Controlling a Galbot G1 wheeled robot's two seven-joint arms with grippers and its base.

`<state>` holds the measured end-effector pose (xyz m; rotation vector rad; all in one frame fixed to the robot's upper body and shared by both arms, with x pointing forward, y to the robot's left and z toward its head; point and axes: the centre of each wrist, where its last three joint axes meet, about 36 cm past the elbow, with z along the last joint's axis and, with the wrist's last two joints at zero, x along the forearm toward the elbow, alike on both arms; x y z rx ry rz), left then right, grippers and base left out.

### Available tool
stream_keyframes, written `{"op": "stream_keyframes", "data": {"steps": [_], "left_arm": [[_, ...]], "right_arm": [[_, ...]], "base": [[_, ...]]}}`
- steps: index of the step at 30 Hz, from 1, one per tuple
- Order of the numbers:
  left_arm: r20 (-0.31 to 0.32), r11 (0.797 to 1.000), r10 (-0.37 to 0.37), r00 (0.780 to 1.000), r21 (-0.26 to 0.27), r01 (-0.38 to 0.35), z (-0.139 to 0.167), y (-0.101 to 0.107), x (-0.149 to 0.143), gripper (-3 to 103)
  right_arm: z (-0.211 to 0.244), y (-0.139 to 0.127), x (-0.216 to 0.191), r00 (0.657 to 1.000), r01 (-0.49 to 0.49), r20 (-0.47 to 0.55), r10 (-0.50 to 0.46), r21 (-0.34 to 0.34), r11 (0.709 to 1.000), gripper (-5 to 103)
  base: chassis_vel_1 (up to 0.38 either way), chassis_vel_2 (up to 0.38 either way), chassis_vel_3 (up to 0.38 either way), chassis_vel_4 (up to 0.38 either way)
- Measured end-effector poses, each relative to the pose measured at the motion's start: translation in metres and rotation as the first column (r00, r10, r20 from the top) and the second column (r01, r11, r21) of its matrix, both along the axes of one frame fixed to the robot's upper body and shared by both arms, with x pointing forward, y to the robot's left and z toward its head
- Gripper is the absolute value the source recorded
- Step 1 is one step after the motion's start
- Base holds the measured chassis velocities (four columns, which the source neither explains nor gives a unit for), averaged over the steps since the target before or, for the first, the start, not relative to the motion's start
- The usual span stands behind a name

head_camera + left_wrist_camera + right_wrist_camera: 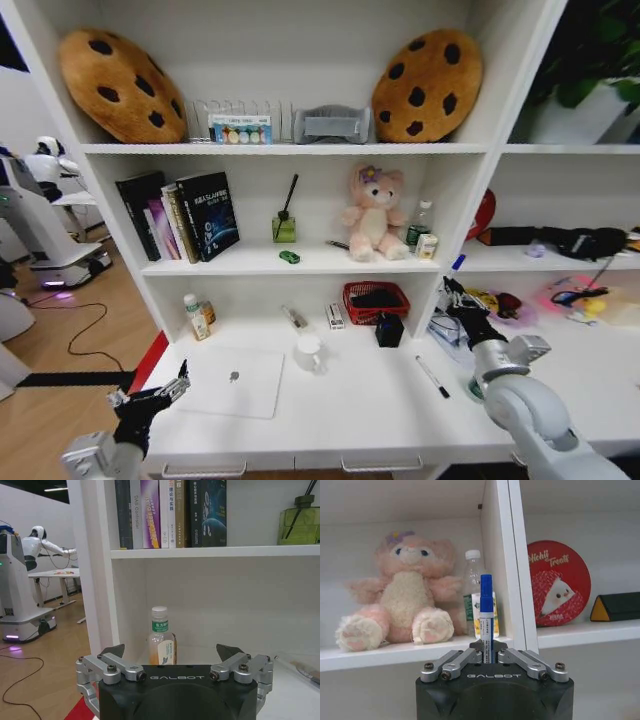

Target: Organize the objects on the table.

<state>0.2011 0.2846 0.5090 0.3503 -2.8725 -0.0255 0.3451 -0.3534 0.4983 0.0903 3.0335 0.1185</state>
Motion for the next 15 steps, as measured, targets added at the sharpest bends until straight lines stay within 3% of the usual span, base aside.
{"op": "stream_keyframes", "data": {"steps": [7,15], "left_arm": [[0.000,1.000,0.000,1.000,0.000,0.000,0.000,0.000,0.000,100],[0.000,1.000,0.000,1.000,0.000,0.000,0.000,0.000,0.000,100]], "right_arm": [[-0.027,0.001,0.005,0.997,-0.001,-0.073,0.001,0.005,1.000,9],[-0.080,-0.026,0.034,0.992,0.006,-0.124,-0.013,-0.052,0.999,9]], "base": [[0.005,-0.037,-0.031,0.018],[0.029,-0.034,-0.034,0.026]]}}
